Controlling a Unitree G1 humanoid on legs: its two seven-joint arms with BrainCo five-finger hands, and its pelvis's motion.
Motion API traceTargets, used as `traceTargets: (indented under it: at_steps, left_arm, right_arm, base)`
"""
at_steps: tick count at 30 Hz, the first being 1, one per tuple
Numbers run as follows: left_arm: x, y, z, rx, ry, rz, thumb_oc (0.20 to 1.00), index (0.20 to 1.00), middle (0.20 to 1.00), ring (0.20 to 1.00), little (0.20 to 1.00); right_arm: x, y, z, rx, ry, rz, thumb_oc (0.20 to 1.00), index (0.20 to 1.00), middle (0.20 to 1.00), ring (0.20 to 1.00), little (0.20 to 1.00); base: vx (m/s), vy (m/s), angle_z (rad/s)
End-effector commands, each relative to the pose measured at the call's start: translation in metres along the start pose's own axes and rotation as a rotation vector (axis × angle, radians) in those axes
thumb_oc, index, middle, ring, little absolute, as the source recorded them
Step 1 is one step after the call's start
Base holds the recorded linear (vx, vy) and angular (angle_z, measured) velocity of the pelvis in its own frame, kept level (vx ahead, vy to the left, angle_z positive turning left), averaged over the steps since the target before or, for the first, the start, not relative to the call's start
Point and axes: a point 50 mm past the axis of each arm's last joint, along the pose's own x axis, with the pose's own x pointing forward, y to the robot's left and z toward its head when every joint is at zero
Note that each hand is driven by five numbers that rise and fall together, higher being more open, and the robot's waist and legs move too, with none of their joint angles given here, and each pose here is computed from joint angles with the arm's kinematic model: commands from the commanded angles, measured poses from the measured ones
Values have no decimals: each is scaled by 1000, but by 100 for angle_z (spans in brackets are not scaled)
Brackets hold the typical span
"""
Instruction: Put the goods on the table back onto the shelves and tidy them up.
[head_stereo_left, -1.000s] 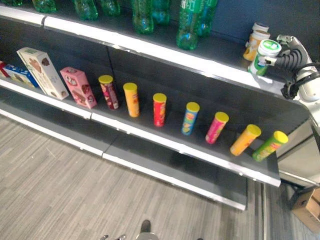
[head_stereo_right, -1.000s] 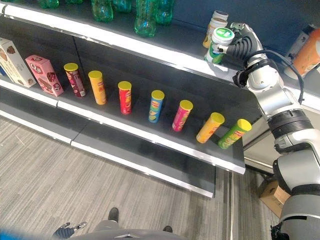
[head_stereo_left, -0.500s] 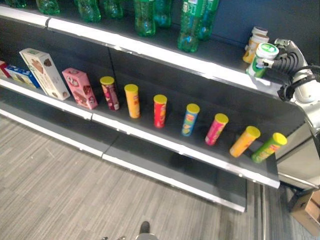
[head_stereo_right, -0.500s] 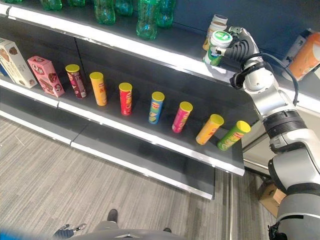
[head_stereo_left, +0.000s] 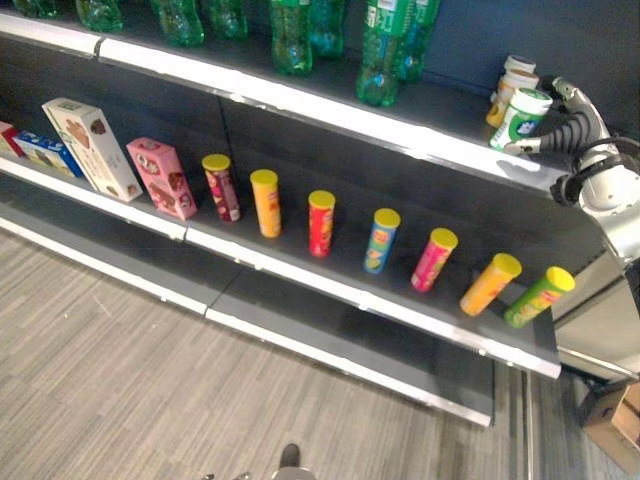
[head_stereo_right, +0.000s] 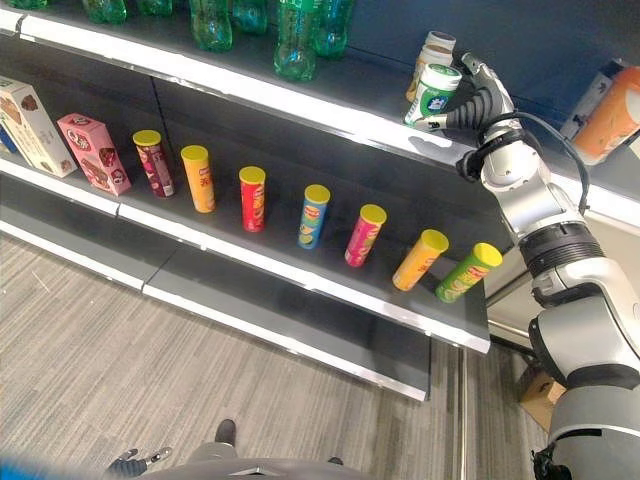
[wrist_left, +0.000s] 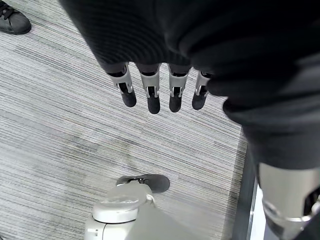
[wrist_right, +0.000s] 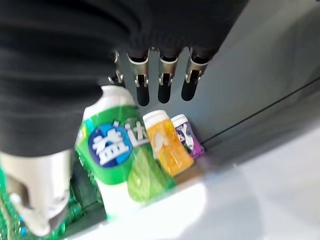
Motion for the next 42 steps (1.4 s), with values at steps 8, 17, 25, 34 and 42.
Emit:
traceTargets:
  at_steps: [8, 17, 25, 34, 42]
  left_arm:
    - [2, 0, -3, 28, 46, 46, 1000, 1000, 1000, 1000, 1000]
    - [4, 11, 12, 76, -27, 13, 1000, 1000, 1000, 1000, 1000]
    - [5, 4, 38, 150, -124, -74, 1000, 1000, 1000, 1000, 1000]
    - [8, -15, 60, 166, -161, -74, 1000, 1000, 1000, 1000, 1000]
    - [7, -19, 50, 155, -127, -73, 1000, 1000, 1000, 1000, 1000]
  right_arm:
    - [-72, -65, 82, 69, -577, -222, 1000, 1000, 1000, 1000, 1000]
    - [-147, -10, 42, 660, -461, 321, 1000, 1000, 1000, 1000, 1000]
    - [-251, 106, -70, 747, 322, 890, 1000, 1000, 1000, 1000, 1000]
    - [-369, 208, -164, 312, 1156, 693, 1000, 1000, 1000, 1000, 1000]
    - [-413, 215, -165, 300, 1385, 668, 1000, 1000, 1000, 1000, 1000]
  base:
    - [9, 57, -17]
    - [-7, 50, -30]
    - [-15, 38, -13]
    - [-3, -3, -6]
    - [17, -18, 8]
